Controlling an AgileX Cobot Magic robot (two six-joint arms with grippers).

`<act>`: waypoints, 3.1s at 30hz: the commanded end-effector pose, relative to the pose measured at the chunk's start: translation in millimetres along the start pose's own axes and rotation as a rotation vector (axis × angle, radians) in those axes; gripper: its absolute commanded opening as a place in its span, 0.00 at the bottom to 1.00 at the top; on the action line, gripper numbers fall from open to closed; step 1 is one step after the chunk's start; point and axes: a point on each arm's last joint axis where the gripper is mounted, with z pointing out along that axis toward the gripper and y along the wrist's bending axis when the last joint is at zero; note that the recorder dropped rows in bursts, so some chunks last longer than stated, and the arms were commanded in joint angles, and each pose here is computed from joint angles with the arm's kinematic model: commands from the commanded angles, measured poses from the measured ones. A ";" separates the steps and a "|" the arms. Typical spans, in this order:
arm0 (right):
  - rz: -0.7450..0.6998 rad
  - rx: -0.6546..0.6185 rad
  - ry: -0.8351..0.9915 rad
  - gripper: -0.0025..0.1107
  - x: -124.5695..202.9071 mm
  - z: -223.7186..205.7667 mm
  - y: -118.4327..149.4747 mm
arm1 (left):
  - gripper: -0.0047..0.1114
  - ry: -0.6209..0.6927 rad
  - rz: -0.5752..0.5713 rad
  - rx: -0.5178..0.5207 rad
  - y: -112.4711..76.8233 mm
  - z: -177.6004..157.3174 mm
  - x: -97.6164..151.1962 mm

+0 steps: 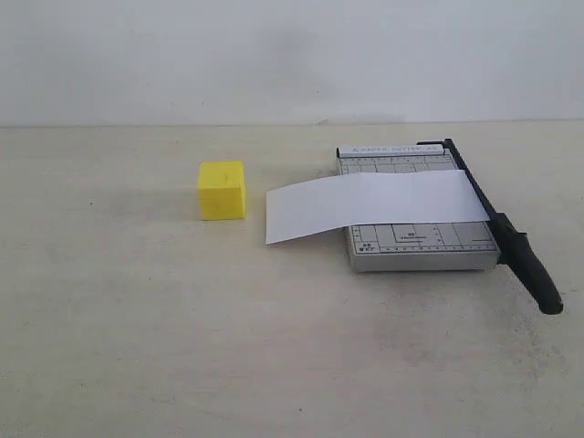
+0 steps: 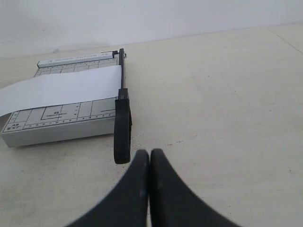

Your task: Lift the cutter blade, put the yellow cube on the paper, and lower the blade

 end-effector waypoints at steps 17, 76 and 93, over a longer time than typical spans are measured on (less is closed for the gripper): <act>0.027 -0.051 -0.281 0.02 -25.2 -4.0 4.2 | 0.08 -0.018 -0.005 0.001 -0.3 -0.8 -2.7; -0.554 -0.246 0.146 0.54 -35.0 115.6 51.1 | 0.08 -0.018 -0.005 0.001 -0.3 -0.8 -2.7; -0.279 -0.023 0.269 0.69 -0.5 153.4 37.1 | 0.08 -0.018 -0.005 0.001 -0.3 -0.8 -2.7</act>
